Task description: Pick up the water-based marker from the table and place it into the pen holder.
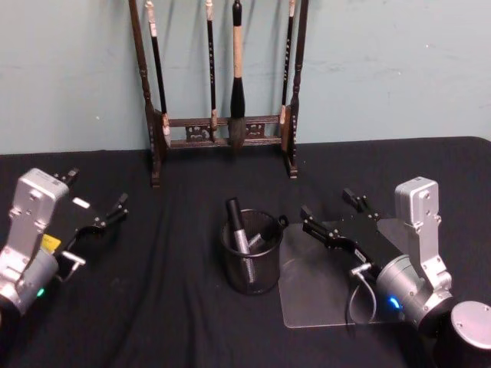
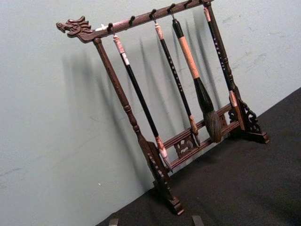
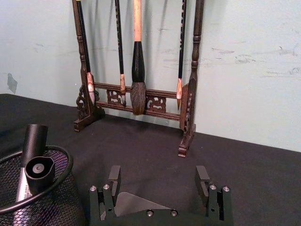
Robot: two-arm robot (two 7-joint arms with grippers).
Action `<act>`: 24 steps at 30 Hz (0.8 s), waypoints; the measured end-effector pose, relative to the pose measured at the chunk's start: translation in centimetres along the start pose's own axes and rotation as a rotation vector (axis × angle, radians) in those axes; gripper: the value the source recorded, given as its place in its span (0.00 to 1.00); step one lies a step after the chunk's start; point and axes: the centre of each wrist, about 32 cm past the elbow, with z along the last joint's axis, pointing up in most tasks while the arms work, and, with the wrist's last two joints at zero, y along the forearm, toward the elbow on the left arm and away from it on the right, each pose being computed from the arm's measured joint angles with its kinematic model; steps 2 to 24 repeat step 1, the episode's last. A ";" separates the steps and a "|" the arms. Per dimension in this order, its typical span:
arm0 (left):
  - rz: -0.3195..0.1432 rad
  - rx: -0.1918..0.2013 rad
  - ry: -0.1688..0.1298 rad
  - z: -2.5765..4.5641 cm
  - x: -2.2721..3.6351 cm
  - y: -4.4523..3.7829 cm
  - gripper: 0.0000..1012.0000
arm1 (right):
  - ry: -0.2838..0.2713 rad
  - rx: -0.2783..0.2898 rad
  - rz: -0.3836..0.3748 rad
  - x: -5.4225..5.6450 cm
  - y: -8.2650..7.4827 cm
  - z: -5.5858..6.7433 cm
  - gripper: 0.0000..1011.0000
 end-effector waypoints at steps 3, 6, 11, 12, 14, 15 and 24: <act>0.000 0.000 0.000 0.00 0.00 0.00 1.00 | 0.000 0.000 0.000 0.0 0.0 0.0 0.99; 0.000 0.000 0.000 0.00 0.00 0.00 1.00 | 0.000 0.000 0.000 0.0 0.0 0.0 0.99; 0.000 0.000 0.000 0.00 0.00 0.00 1.00 | 0.000 0.000 0.000 0.0 0.0 0.0 0.99; 0.000 0.000 0.000 0.00 0.00 0.00 1.00 | 0.000 0.000 0.000 0.0 0.0 0.0 0.99; 0.000 0.000 0.000 0.00 0.00 0.00 1.00 | 0.000 0.000 0.000 0.0 0.0 0.0 0.99; 0.000 0.000 0.000 0.00 0.00 0.00 1.00 | 0.000 0.000 0.000 0.0 0.0 0.0 0.99; 0.000 0.000 0.000 0.00 0.00 0.00 1.00 | 0.000 0.000 0.000 0.0 0.0 0.0 0.99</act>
